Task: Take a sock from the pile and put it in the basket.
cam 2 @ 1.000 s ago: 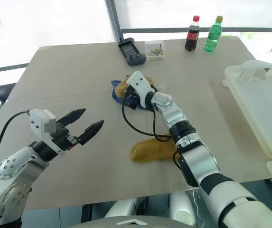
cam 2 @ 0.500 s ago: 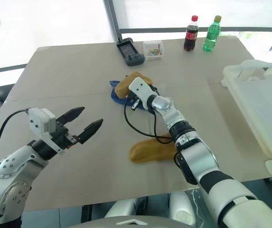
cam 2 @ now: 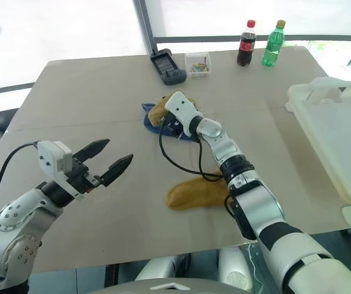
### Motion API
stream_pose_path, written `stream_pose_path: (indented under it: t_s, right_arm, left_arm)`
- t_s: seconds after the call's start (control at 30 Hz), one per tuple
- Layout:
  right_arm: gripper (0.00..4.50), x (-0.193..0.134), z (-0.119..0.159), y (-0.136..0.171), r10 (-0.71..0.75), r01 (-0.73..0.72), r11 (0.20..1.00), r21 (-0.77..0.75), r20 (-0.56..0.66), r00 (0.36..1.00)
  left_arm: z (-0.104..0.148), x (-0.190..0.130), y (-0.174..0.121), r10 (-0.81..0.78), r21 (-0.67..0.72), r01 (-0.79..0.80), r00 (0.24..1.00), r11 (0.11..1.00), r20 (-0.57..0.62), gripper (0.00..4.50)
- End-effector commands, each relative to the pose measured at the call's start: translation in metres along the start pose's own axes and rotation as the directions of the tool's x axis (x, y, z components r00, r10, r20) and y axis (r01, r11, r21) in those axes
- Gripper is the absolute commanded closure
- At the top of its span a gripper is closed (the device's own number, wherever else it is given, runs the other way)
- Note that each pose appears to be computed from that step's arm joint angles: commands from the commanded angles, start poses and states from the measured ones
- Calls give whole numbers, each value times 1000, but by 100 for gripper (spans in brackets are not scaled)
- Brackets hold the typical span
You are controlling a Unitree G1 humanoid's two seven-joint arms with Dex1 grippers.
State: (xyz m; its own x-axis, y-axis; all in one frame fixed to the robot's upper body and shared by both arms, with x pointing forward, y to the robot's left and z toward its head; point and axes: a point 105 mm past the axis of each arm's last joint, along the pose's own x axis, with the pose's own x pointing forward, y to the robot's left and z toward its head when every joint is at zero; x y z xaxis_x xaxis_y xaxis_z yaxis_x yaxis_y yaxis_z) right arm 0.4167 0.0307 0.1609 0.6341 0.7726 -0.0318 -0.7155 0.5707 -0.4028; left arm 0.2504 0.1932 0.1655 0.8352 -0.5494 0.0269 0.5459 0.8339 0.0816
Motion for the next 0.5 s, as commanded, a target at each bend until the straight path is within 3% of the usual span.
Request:
stream_pose_path:
  t_s: [0.03, 0.17, 0.27, 0.43, 0.5]
  right_arm:
    - [73, 6, 4, -13, -68, 68, 998, 6, -22, 997]
    - [179, 8, 2, -20, -100, 101, 995, 16, -39, 994]
    - [313, 7, 9, -23, -93, 93, 995, 42, -7, 996]
    - [313, -3, 26, -23, 24, -44, 981, 191, 105, 994]
    - [258, -11, 30, -31, 31, -58, 974, 219, 122, 992]
  left_arm:
    - [6, 0, 1, -9, 26, 9, 999, 1000, 33, 0]
    - [7, -1, 0, -6, 31, 4, 999, 1000, 37, 0]
    - [6, -3, -1, -1, 31, 0, 999, 1000, 38, 0]
    - [6, -4, -2, 6, 29, -7, 999, 1000, 39, 0]
    - [5, -5, -2, 9, 25, -10, 999, 1000, 39, 0]
